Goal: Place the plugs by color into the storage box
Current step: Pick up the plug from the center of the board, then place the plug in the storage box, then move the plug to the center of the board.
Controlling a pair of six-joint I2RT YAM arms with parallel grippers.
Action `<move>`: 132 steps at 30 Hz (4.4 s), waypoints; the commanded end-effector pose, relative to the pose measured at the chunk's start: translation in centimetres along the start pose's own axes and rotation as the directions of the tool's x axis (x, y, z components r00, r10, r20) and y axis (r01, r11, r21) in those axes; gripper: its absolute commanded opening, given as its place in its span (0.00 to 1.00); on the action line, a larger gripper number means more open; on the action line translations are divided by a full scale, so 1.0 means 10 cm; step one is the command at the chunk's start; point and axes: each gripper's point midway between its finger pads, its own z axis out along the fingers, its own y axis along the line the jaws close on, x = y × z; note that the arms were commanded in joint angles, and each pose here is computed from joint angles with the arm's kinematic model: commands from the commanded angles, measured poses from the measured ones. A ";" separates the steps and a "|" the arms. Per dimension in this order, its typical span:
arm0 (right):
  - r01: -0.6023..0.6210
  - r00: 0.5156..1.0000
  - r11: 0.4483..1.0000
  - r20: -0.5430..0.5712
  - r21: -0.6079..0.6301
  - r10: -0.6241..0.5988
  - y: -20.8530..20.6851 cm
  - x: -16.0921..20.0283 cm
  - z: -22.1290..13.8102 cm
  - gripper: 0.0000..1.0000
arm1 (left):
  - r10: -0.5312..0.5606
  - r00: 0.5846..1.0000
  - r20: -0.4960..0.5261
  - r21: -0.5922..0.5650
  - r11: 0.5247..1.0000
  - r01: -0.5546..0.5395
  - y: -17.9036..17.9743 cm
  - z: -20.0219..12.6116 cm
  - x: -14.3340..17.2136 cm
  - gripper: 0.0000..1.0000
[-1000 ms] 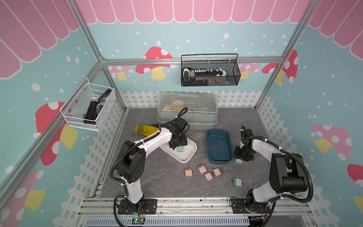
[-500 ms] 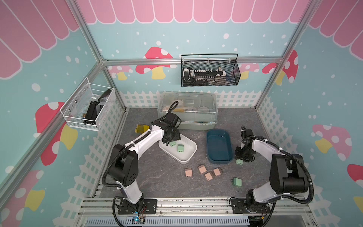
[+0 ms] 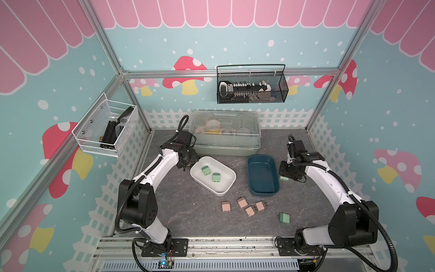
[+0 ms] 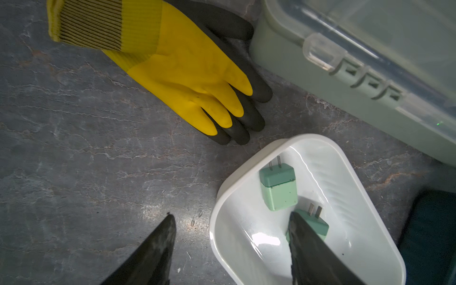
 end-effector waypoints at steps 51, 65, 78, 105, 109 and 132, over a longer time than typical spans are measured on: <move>0.600 0.778 0.782 -0.105 -0.166 -0.619 2.80 0.58 0.87 0.65 | -0.054 0.998 -0.019 0.015 0.998 0.054 0.11 -0.05 0.22 0.69; 0.392 0.915 0.915 -0.058 -0.090 -0.398 1.41 0.44 -0.20 0.74 | -0.046 0.999 -0.027 0.028 0.998 0.047 -0.01 0.01 0.23 0.69; 0.181 0.954 0.983 -0.247 0.031 -0.168 -0.11 1.62 -0.01 0.75 | 0.007 0.998 -0.057 0.044 0.999 -0.005 -0.24 0.08 0.31 0.69; 0.055 0.921 0.972 -0.387 0.230 0.040 -0.56 2.09 0.51 0.77 | 0.094 0.992 -0.084 0.034 0.995 -0.091 -0.42 -0.07 0.49 0.69; 0.029 0.921 0.970 -0.383 0.240 0.067 -0.60 2.07 0.51 0.70 | 0.096 0.991 -0.090 0.033 0.995 -0.093 -0.44 -0.05 0.50 0.69; -0.113 0.938 0.959 -0.291 0.259 0.189 -0.58 1.35 0.88 0.55 | 0.094 0.991 -0.093 0.028 0.995 -0.091 -0.47 -0.01 0.53 0.69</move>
